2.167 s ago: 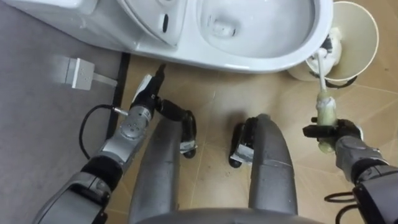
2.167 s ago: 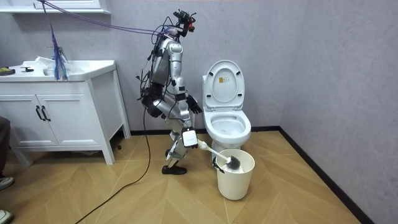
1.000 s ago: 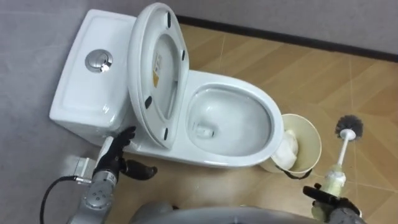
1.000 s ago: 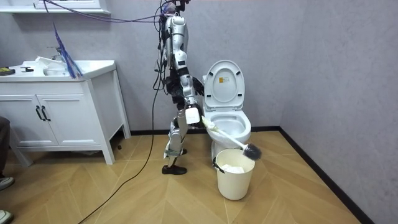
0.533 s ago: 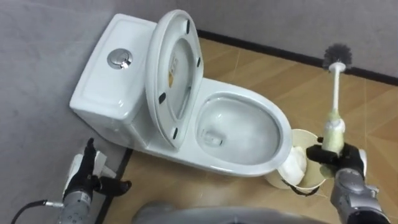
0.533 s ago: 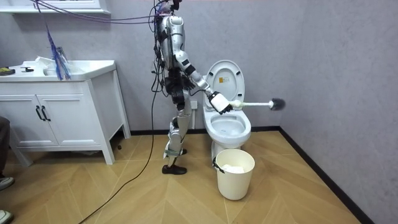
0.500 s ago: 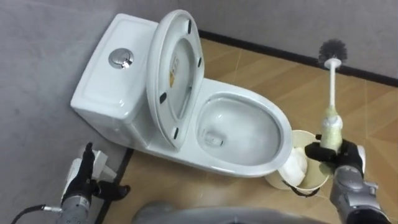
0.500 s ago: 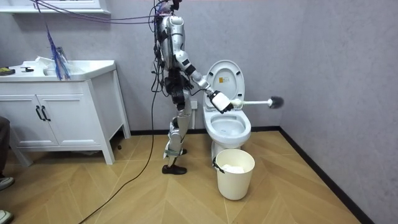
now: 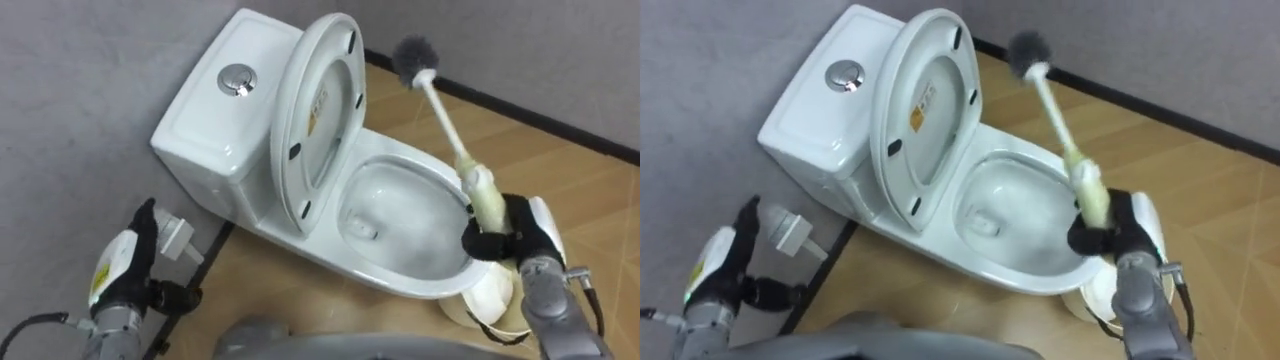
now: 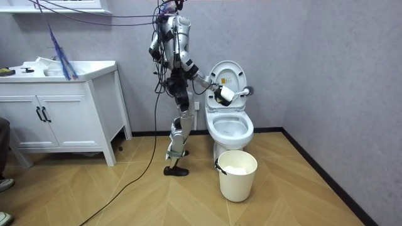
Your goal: Brush toilet
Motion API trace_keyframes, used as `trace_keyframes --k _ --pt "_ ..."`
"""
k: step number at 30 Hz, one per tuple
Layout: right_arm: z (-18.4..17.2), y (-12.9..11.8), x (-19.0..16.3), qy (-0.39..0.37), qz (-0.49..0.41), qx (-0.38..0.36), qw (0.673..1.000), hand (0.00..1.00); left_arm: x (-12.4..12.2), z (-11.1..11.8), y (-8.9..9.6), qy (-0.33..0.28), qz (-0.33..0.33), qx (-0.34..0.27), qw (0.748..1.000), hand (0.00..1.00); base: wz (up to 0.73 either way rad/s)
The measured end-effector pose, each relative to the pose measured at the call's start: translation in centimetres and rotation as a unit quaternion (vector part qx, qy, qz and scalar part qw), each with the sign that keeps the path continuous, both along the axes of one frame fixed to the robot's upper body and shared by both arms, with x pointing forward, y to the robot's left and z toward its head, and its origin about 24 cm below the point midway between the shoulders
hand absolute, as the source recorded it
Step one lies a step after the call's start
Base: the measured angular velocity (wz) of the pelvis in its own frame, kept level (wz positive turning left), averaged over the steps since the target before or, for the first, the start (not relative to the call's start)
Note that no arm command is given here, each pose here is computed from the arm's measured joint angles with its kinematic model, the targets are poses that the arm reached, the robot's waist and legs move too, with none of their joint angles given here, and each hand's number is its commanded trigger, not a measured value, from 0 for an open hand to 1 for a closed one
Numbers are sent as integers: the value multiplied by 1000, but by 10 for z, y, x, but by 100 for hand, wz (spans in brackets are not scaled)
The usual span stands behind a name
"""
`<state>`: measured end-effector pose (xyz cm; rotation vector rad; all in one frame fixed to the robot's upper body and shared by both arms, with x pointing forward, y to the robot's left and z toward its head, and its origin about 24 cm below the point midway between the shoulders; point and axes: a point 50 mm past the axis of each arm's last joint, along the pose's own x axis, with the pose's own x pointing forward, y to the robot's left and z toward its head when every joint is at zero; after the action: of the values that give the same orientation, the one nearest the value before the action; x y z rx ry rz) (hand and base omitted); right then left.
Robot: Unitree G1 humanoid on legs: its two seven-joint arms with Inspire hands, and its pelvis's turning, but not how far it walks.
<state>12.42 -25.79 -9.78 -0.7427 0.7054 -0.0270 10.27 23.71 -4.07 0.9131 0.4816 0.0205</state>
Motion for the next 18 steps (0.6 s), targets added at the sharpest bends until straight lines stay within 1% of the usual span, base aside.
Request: trace_keyframes --k 2,5,8,10,14,18 --pt "-8 0 -20 40 17 -5 999 100 7 11 -4 -34 -20 22 999 0 4" --pt "-13 -3 -35 70 25 -11 997 100 11 18 -5 -67 -27 43 996 0 0" --pt "-24 -8 -51 108 12 -12 994 100 20 24 -7 -108 -27 54 992 0 5" --pt "-32 -11 -65 143 6 -15 990 100 32 32 -7 -149 -22 63 987 0 8" --pt "-40 -15 -85 196 9 -25 980 100 43 44 -8 -205 -18 83 975 0 -1" --pt "-43 -17 -97 225 8 -18 974 100 56 58 -10 -252 -29 97 963 0 -2"
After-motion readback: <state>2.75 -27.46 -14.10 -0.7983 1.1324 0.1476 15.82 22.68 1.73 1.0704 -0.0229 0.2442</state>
